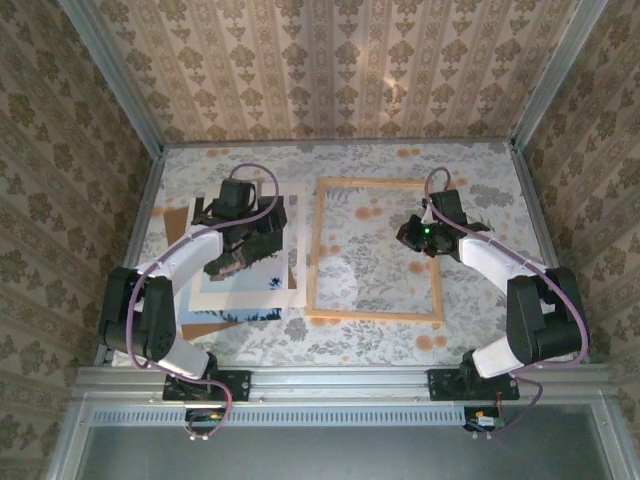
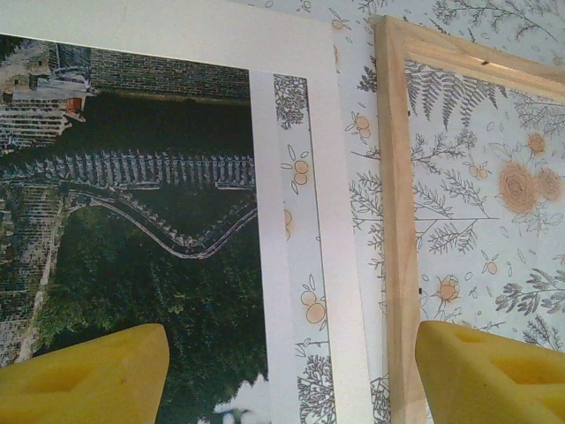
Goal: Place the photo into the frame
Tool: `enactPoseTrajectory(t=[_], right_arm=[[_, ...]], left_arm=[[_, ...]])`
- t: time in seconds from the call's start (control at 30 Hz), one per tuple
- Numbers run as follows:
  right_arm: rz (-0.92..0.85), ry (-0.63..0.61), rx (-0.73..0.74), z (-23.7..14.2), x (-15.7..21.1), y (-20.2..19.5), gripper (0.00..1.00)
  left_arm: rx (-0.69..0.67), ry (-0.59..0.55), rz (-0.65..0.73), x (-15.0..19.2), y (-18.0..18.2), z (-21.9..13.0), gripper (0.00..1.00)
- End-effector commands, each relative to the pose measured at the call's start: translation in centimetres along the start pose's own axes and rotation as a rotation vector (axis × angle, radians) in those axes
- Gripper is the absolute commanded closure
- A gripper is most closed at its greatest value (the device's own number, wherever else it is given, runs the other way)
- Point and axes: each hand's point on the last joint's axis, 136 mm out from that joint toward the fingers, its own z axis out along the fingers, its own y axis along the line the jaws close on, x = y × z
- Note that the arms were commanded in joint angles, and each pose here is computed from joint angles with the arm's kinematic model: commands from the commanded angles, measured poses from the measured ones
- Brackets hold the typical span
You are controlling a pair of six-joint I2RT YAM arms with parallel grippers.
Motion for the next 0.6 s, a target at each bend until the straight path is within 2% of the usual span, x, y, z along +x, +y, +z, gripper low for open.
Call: enactPoseTrajectory(t=[0.0,0.57], right_arm=[[-0.022,0.014,-0.005,-0.14,-0.20,0.20,1.00],[-0.044,0.042,-0.003,-0.64,-0.43,0.21,1.00]], left_arm=[[0.000,-0.008,0.026,-0.63,-0.42,-0.14,0.25],[-0.004,-0.008,0.028,-0.58,-0.39,-0.12,0.24]])
